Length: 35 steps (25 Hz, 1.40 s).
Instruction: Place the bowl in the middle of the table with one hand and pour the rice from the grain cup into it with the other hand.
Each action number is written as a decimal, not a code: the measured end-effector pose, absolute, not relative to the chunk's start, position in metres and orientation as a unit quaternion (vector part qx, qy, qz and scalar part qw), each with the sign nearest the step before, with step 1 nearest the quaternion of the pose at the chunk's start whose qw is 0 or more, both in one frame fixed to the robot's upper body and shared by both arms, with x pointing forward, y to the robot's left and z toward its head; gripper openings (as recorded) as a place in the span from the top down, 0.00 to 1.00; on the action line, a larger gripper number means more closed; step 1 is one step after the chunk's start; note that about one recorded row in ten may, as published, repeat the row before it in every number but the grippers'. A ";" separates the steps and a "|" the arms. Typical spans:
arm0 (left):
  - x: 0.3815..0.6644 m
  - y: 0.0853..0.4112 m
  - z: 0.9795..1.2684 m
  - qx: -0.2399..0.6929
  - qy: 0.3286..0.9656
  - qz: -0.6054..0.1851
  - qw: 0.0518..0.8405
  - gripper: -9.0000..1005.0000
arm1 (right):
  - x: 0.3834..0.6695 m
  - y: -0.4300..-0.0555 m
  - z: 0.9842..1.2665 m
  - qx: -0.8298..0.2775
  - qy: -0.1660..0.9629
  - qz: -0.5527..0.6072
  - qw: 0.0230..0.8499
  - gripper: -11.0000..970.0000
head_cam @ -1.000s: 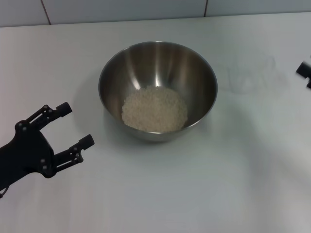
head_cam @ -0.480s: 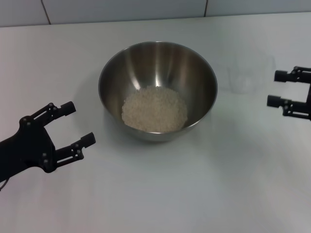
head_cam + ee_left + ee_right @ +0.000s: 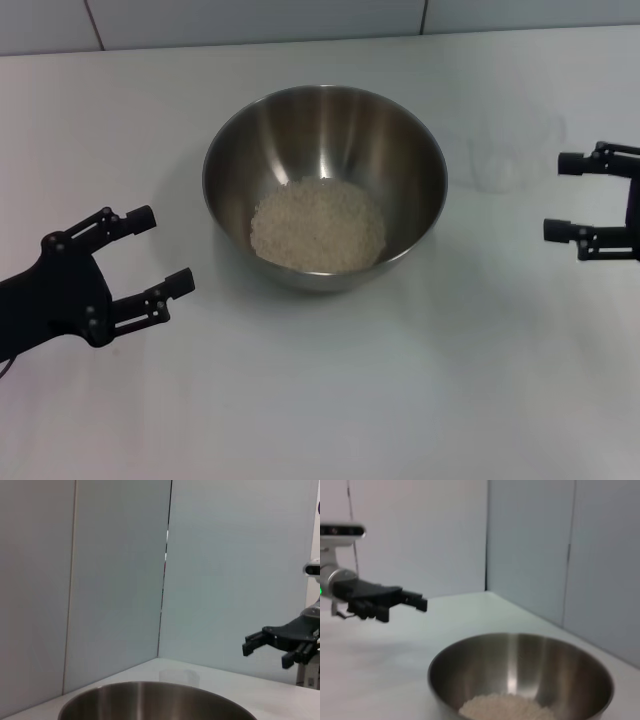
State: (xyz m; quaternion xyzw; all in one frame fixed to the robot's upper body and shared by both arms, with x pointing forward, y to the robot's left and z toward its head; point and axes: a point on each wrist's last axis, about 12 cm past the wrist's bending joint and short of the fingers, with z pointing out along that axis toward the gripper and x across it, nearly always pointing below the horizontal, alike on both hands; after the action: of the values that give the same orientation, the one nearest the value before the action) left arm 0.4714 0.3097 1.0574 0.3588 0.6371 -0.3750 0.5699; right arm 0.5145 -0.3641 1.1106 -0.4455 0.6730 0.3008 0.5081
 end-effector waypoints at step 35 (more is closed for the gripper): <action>0.480 0.309 1.063 0.369 0.640 -0.380 0.557 0.14 | 0.512 -0.366 1.111 -0.446 0.676 0.298 0.505 0.16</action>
State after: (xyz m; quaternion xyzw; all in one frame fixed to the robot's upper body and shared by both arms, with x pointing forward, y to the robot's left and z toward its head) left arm 0.4796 0.3091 1.0635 0.3692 0.6400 -0.3799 0.5565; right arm 0.5120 -0.3663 1.1109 -0.4463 0.6762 0.2983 0.5045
